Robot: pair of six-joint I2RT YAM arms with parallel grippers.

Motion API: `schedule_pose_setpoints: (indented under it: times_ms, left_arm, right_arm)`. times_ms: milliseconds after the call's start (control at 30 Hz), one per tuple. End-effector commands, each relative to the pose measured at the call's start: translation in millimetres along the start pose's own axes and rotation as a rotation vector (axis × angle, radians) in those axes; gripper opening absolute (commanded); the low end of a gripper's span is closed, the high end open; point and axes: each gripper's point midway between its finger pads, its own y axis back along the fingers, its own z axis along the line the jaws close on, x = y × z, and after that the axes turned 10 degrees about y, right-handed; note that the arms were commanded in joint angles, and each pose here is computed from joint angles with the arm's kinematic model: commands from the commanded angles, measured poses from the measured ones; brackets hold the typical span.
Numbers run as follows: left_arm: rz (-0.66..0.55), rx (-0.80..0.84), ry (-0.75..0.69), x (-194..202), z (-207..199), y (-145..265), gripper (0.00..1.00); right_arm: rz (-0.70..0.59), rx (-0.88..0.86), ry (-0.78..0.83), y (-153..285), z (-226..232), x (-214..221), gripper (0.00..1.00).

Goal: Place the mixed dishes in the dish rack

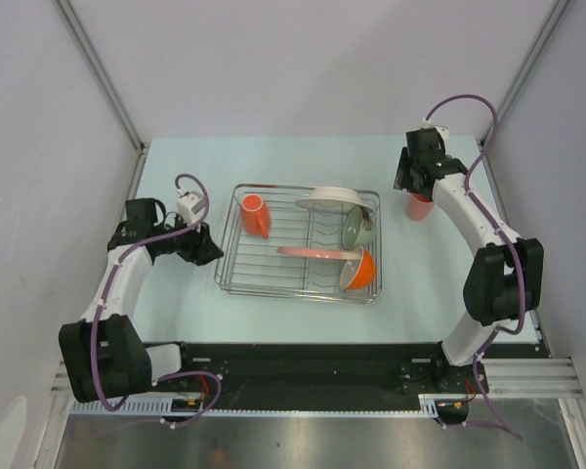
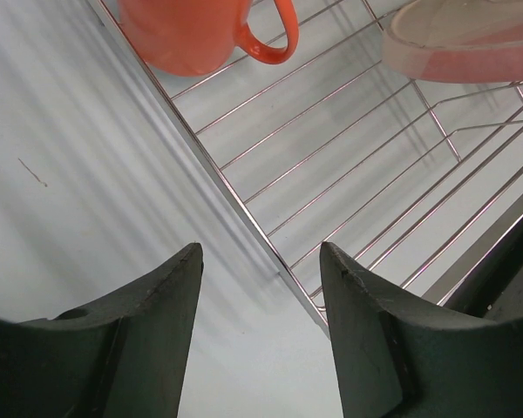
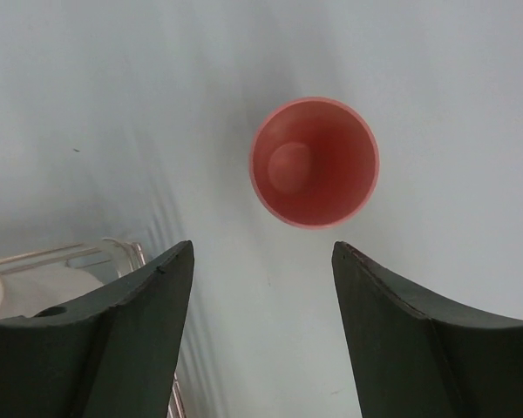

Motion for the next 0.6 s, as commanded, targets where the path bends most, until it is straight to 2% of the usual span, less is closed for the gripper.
schedule_pose_setpoints:
  times_ms: [0,433,500,567]
  left_arm:
    - [0.005,0.022,-0.044,1.3,-3.9,-0.2,0.61]
    - [0.026,0.043,-0.042,13.2,-6.2,-8.4,0.61]
    - [0.037,0.051,-0.030,16.0,-6.7,-11.3,0.60]
    - [0.044,0.056,-0.019,19.5,-8.4,-14.4,0.60]
  right_arm:
    - [0.001,-0.005,-0.023,-23.2,7.4,-1.7,0.69]
    - [0.096,0.005,-0.060,-93.9,2.5,20.7,0.68]
    - [0.115,-0.003,-0.053,-103.2,7.1,25.1,0.64]
    - [0.127,-0.013,-0.055,-107.9,9.9,27.9,0.56]
